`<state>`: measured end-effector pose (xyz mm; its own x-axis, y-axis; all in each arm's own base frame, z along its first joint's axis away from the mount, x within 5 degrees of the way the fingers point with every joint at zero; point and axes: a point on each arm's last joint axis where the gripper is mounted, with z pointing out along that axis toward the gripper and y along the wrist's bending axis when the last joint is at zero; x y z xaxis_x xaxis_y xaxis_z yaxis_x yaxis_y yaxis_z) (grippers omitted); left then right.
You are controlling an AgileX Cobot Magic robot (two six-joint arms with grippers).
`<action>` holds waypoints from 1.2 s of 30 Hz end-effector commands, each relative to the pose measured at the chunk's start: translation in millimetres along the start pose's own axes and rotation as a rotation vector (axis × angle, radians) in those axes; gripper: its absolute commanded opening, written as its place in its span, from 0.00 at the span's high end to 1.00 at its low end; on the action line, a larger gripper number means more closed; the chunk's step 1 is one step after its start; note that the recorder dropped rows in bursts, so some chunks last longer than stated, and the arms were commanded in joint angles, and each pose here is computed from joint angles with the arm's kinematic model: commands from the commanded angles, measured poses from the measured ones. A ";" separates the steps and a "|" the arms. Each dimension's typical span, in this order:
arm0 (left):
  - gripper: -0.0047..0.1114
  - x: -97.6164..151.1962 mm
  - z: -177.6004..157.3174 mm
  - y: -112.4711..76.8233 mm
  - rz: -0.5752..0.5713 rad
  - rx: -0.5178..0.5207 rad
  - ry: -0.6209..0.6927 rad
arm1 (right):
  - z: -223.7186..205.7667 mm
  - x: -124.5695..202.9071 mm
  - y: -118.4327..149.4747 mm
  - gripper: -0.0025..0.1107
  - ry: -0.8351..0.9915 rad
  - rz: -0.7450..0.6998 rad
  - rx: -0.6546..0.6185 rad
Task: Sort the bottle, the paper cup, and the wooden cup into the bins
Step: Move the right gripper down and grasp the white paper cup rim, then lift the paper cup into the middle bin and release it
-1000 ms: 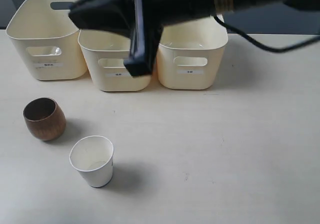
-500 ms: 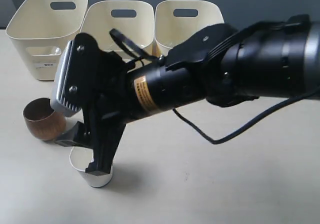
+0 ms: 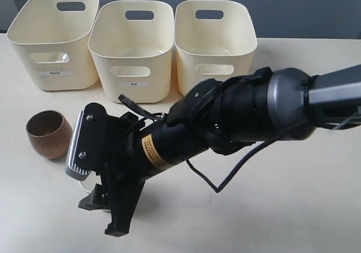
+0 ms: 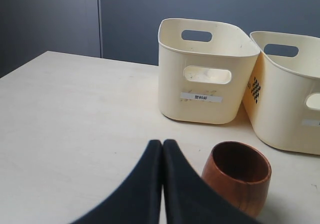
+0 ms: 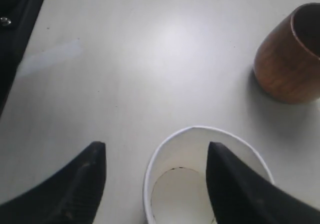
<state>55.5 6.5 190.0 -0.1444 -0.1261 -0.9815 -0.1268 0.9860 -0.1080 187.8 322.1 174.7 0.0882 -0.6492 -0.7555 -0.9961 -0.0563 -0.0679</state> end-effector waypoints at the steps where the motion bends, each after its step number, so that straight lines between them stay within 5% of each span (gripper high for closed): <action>1: 0.96 -2.0 -0.7 -0.4 -0.001 0.005 -0.014 | 4.1 4.0 2.6 0.47 0.021 0.004 0.008; 8: 0.96 -2.0 -0.7 -0.4 -0.001 0.005 -0.014 | 21.2 24.5 -4.8 0.49 0.104 0.028 0.063; 11: 0.96 -2.0 -0.7 -0.4 -0.001 0.005 -0.014 | 20.4 24.8 -7.2 0.64 0.112 0.026 0.090; 14: 0.96 -2.0 -0.7 -0.4 -0.001 0.005 -0.014 | 14.5 20.5 -10.8 0.96 0.111 -0.011 0.135; 15: 0.96 -2.0 -0.7 -0.4 -0.001 0.005 -0.014 | 11.4 17.8 -11.6 0.97 0.107 -0.025 0.149; 20: 0.96 -2.0 -0.7 -0.4 -0.001 0.005 -0.014 | -11.5 -2.9 -15.8 0.97 0.057 -0.070 0.232; 25: 0.96 -2.0 -0.7 -0.4 -0.001 0.005 -0.014 | -47.6 -29.2 -29.7 0.97 0.019 -0.118 0.450; 29: 0.96 -2.0 -0.7 -0.4 -0.001 0.005 -0.014 | -73.6 -52.9 -53.0 0.97 -0.019 -0.117 0.646; 36: 0.96 -2.0 -0.7 -0.4 -0.001 0.005 -0.014 | -103.9 -84.1 -118.3 0.97 -0.178 -0.033 0.746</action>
<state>55.5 6.5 190.0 -0.1444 -0.1261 -0.9815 -0.1268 0.9860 -0.1080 272.0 307.8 304.1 0.2123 -0.5557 -0.8038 -0.7595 0.4237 -0.4936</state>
